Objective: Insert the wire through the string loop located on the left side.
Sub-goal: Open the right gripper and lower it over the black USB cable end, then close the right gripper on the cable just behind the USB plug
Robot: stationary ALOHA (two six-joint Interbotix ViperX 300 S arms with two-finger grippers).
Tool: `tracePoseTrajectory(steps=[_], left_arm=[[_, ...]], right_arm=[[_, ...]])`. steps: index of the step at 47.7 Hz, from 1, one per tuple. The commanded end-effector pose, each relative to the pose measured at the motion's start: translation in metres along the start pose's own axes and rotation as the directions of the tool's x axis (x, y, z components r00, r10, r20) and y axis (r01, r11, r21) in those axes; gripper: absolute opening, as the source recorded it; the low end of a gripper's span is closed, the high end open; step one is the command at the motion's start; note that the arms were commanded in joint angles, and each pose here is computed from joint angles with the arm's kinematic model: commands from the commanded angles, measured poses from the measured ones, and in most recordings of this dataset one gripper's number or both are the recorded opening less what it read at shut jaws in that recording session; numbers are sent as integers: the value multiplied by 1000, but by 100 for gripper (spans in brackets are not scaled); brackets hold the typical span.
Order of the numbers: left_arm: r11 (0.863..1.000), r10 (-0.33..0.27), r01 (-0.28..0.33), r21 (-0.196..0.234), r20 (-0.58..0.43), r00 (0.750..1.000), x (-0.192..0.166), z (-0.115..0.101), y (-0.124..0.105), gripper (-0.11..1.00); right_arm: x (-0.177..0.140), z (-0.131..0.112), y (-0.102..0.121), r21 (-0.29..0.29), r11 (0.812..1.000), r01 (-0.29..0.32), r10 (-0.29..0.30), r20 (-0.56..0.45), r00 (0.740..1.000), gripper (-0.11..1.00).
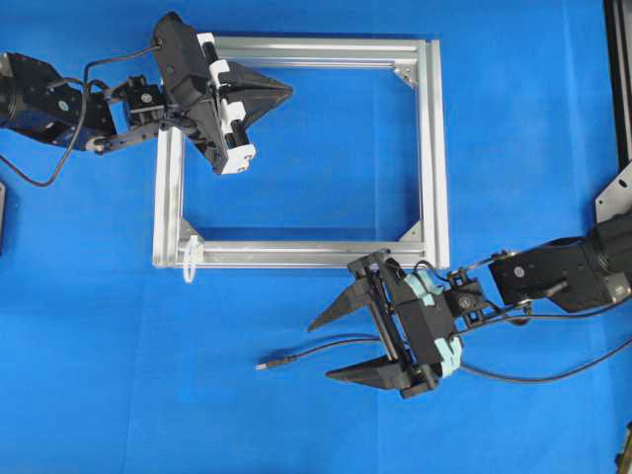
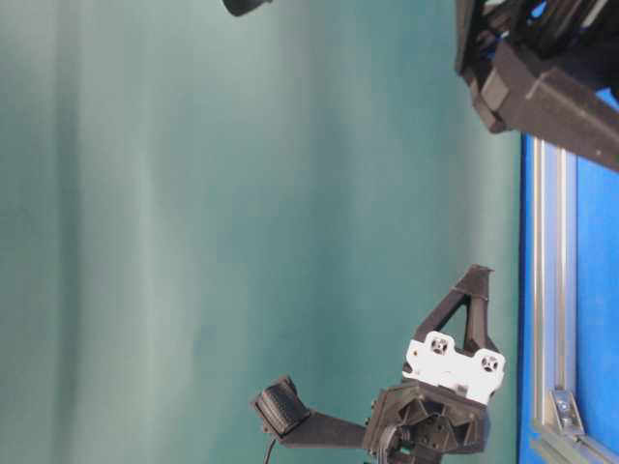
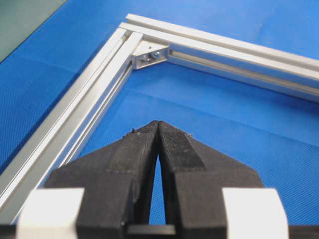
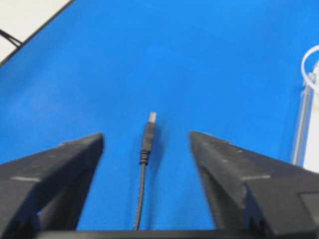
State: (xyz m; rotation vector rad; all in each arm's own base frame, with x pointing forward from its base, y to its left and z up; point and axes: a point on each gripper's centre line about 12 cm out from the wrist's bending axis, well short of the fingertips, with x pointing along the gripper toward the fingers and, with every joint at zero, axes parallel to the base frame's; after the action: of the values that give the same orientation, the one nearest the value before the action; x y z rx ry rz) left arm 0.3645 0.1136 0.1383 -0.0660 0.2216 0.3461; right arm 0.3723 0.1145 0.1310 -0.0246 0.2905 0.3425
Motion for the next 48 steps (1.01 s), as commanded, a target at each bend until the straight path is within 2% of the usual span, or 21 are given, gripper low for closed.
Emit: tracePoseTrajectory(steps=[1, 3, 20, 29, 48], left_arm=[[1000, -1, 1, 0, 46, 999, -1, 16, 0, 0], [1000, -1, 1, 0, 46, 999, -1, 16, 0, 0], [1000, -1, 1, 0, 46, 999, -1, 16, 0, 0], [1000, -2, 2, 1, 44, 999, -1, 15, 0, 0], [1000, -1, 1, -2, 41, 999, -1, 15, 0, 0]], right_arm=[[-2, 16, 1, 2, 1000, -3, 3, 46, 999, 88], [-2, 15, 2, 2, 1000, -4, 4, 43, 999, 85], [20, -17, -1, 70, 997, 14, -12, -34, 999, 86], [29, -30, -1, 86, 996, 19, -13, -64, 998, 86], [38, -38, -5, 97, 995, 37, -28, -85, 996, 82]])
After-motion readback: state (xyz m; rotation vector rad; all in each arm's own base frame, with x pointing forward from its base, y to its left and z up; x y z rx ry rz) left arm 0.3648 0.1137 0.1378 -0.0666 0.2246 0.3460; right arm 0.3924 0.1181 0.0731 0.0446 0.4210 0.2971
